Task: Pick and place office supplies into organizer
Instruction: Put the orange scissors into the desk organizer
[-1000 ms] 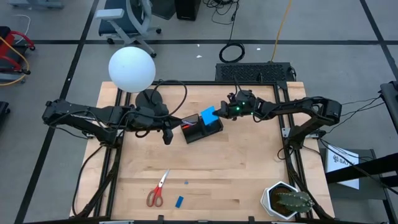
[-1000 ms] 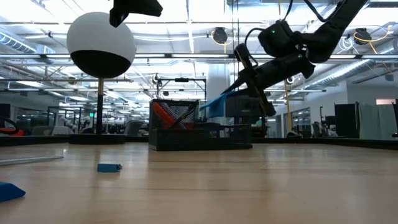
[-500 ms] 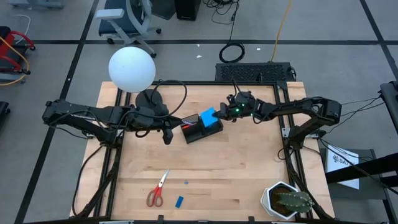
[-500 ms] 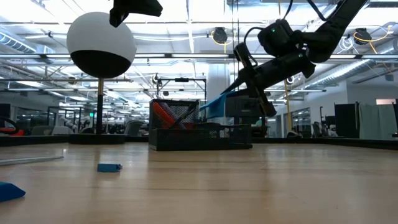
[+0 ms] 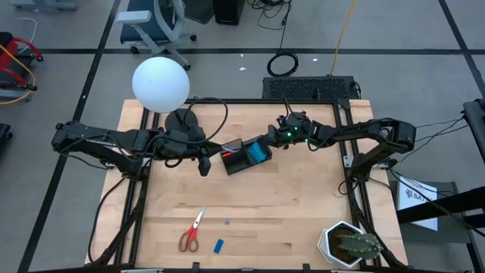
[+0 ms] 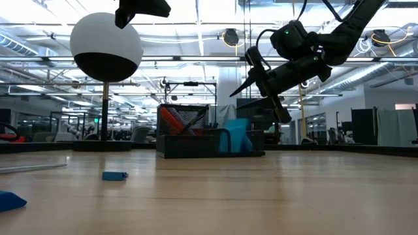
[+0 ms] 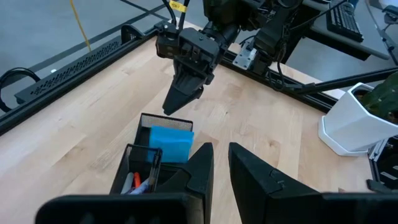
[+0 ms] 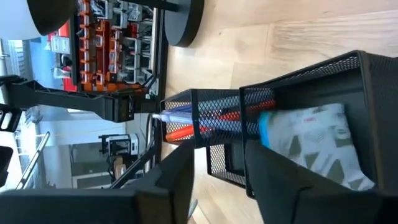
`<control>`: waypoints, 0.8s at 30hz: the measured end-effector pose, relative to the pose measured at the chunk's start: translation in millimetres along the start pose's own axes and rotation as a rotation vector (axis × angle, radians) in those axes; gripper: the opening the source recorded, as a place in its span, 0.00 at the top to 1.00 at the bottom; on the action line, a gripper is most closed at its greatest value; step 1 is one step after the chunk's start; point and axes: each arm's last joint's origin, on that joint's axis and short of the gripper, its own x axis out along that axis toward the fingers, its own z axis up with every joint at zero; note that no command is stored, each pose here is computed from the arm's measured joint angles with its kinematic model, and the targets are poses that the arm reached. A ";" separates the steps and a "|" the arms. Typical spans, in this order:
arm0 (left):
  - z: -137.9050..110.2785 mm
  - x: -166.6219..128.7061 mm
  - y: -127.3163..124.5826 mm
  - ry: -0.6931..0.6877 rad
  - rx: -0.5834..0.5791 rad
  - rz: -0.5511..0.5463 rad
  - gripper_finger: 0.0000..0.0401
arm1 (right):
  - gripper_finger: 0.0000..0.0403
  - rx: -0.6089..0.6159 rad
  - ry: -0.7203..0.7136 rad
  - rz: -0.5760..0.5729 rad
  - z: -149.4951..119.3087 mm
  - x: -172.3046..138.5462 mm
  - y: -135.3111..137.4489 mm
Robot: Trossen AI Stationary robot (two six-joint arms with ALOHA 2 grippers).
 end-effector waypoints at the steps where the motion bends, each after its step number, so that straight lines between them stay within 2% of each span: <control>1: 0.0 0.0 0.0 0.000 0.000 0.000 0.86 | 0.63 0.000 0.000 0.000 0.0 0.0 0.0; 8: 0.0 0.0 0.0 0.000 0.004 0.000 0.86 | 0.54 -0.005 0.010 0.007 -0.2 0.0 0.5; 18: -0.3 0.0 -0.4 0.008 0.011 -0.014 0.86 | 0.59 -0.050 0.086 -0.049 -7.3 0.9 -5.2; 21: -0.4 0.0 -0.4 0.010 0.020 -0.015 0.86 | 0.60 -0.068 0.090 -0.020 -9.7 1.9 -1.7; 24: -1.6 0.0 -0.6 0.030 0.017 -0.033 0.86 | 0.60 -0.106 0.085 0.069 -13.9 3.6 8.6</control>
